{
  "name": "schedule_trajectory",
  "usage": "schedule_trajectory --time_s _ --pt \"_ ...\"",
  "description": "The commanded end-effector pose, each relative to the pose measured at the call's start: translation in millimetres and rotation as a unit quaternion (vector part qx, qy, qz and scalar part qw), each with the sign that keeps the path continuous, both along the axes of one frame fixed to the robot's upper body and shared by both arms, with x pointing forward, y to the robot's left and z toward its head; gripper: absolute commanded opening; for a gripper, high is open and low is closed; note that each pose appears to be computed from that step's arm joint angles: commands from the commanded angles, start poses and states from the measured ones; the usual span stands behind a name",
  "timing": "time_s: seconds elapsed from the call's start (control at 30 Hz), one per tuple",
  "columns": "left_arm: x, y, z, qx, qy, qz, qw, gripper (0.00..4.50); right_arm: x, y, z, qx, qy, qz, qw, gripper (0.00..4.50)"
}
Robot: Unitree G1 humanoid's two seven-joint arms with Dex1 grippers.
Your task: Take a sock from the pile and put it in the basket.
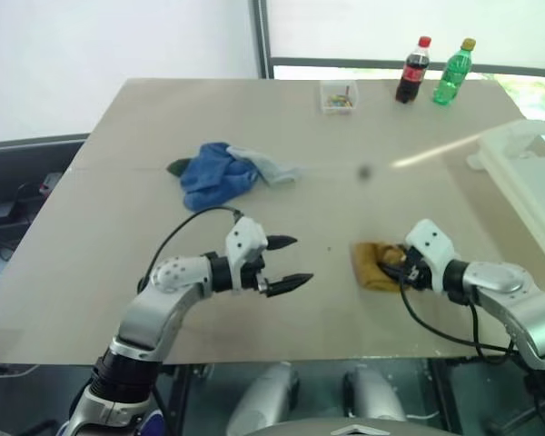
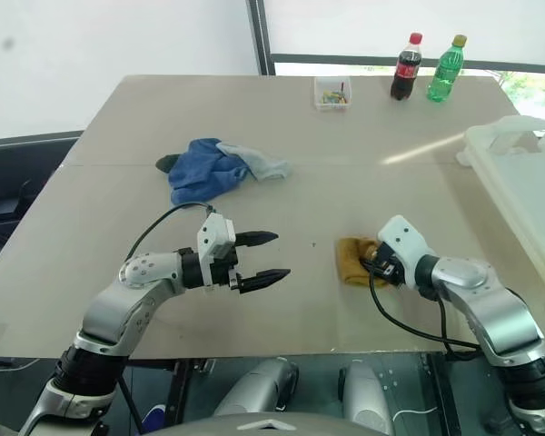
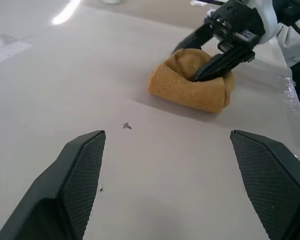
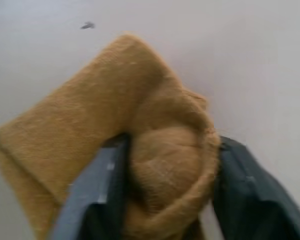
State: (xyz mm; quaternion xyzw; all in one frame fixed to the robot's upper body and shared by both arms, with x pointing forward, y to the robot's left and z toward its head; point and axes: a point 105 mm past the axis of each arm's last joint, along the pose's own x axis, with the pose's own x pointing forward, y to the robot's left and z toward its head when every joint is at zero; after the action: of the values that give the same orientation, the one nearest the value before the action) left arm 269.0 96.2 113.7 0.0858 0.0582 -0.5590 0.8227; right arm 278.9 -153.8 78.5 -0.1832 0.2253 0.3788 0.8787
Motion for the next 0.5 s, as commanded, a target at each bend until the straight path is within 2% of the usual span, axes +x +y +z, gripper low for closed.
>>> schedule_trajectory --time_s 0.03,0.07,0.17,0.27,0.37,0.5 --pt "-0.2 3.3 7.4 -0.007 -0.025 0.002 1.0 4.23 -18.2 -21.8 -48.9 -0.018 0.116 -0.045 0.992 0.54" --pt "0.8 4.5 8.7 -0.01 -0.029 0.004 1.0 4.23 -18.8 -20.7 -46.3 0.0 0.121 -0.048 0.991 0.11" --pt "4.8 6.2 12.6 -0.019 -0.04 0.011 0.999 4.23 -13.1 -19.0 -31.1 0.055 0.104 -0.065 0.991 0.05" --pt "9.5 3.9 18.3 -0.03 -0.052 0.013 0.998 4.23 4.8 -16.4 10.8 0.169 0.036 -0.088 0.981 0.05" --pt "15.1 0.5 24.4 -0.043 -0.061 0.018 0.997 4.23 22.6 -31.5 60.0 0.26 -0.055 -0.125 0.956 0.05" --pt "21.5 -4.8 24.7 -0.046 -0.066 0.02 0.997 4.23 42.1 -74.6 110.3 0.33 -0.139 -0.202 0.911 0.05"
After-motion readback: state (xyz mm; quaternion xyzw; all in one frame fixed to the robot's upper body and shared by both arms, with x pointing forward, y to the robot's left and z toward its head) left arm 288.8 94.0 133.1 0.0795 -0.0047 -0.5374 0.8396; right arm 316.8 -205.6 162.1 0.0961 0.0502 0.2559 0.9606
